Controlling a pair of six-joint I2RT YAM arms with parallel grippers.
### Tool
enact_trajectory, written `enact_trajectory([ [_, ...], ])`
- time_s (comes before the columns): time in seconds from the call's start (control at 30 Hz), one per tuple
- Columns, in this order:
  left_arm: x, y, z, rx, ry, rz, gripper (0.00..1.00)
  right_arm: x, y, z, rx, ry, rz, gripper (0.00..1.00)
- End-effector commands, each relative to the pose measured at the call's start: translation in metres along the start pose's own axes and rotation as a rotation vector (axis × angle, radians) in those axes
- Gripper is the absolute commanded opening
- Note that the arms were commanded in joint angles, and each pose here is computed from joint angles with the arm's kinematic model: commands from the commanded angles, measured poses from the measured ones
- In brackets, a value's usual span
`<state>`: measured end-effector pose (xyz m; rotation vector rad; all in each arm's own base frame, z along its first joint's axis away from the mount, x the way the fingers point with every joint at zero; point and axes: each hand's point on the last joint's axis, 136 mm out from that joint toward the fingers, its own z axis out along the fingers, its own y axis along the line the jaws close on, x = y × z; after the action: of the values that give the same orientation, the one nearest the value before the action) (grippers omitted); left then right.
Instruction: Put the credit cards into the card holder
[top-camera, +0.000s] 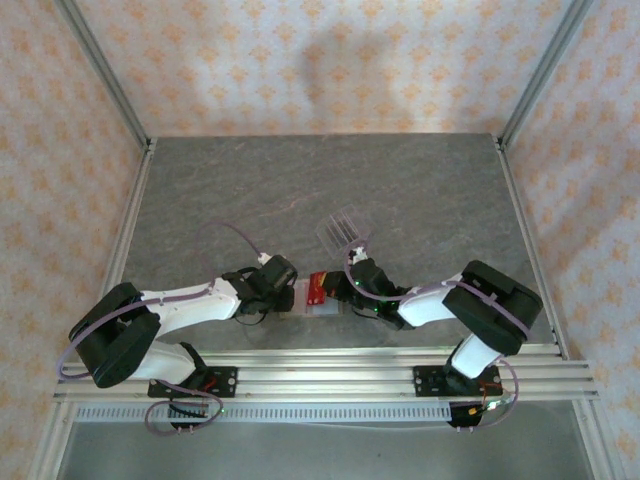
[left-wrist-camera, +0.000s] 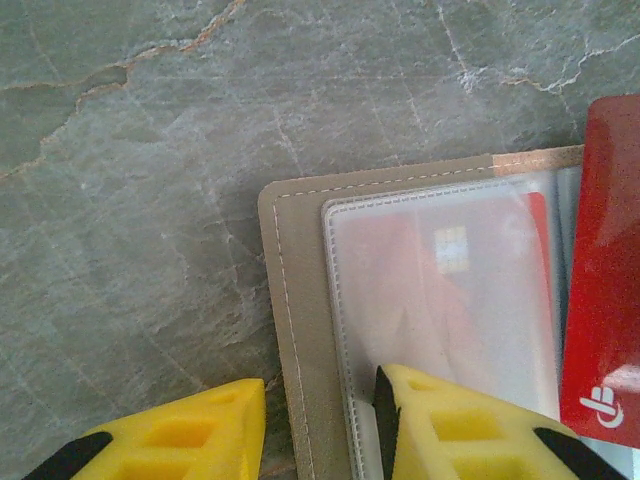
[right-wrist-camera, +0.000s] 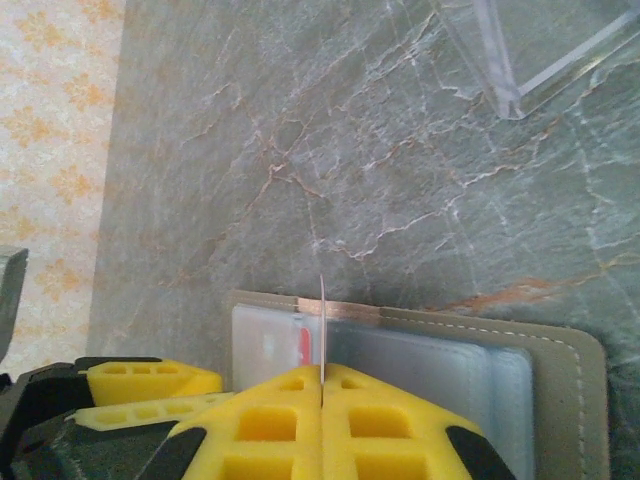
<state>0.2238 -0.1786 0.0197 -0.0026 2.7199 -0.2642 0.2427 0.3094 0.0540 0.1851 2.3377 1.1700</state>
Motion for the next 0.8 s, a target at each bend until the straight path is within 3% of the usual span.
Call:
enact_trajectory([
  [0.0, 0.016, 0.024, 0.005, -0.094, 0.046, 0.002, 0.34, -0.010, 0.017, 0.002, -0.056, -0.028, -0.008, 0.00],
  [0.77, 0.017, 0.025, 0.006, -0.097, 0.050, 0.005, 0.34, -0.022, 0.025, -0.005, -0.082, -0.053, -0.012, 0.00],
])
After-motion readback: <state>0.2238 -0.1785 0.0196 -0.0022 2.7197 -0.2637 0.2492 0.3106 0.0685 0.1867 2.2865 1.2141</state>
